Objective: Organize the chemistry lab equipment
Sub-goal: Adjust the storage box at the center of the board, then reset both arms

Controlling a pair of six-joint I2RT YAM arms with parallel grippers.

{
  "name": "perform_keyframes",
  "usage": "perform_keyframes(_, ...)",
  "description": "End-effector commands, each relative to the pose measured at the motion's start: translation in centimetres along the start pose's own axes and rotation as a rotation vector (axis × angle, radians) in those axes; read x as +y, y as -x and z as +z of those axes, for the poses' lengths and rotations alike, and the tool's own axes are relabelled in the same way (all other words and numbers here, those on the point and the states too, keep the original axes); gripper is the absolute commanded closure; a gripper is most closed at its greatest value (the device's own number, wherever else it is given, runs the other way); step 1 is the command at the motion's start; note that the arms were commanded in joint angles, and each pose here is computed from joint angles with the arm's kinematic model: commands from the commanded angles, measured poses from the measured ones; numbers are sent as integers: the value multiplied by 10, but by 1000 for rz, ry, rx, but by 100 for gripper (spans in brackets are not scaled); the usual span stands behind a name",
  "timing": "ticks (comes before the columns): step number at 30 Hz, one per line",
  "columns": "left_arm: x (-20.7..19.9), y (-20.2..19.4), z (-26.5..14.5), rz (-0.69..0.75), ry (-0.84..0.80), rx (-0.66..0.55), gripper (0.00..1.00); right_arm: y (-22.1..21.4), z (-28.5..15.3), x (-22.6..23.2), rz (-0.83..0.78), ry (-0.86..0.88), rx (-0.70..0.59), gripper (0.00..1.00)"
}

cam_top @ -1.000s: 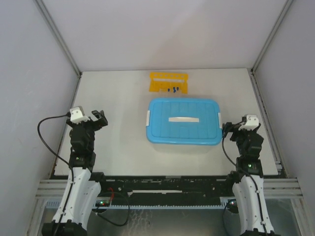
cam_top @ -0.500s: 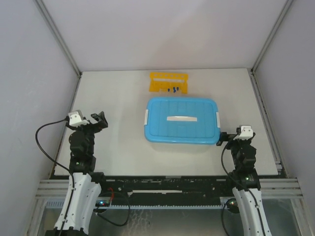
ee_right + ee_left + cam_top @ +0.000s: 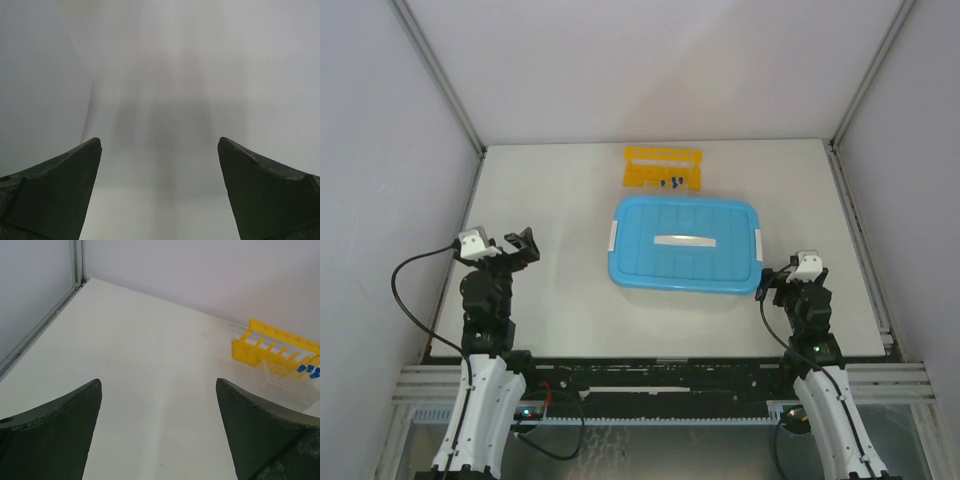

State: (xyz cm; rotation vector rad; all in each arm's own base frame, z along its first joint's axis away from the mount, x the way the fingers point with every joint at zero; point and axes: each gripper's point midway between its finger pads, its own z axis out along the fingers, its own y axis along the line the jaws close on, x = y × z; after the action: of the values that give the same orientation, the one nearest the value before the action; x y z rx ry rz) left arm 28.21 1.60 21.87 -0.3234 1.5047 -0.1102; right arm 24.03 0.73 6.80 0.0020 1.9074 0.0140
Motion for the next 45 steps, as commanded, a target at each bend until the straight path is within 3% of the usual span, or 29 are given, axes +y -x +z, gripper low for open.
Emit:
perform_keyframes(1, -2, 9, 1, -10, -12, -50, 0, 19, 2, 1, 20, 33, -78, 0)
perform_keyframes(20, 1, 14, -1, 10, 3, -59, 0, 22, -2, -7, 48, -1, -116, 0)
perform_keyframes(26, 7, 9, -8, 68, 22, -19, 0, 21, -1, -1, 27, 39, -110, 0)
perform_keyframes(35, 41, -11, -31, 154, 178, 97, 0, 21, -1, -3, 32, 30, -107, 0)
perform_keyframes(40, 49, -3, -40, 241, 181, -5, 0, 21, -1, -3, 33, 29, -108, 0)
perform_keyframes(45, 51, -16, -44, 203, 188, 32, 0, 20, -1, -3, 33, 30, -106, 0)
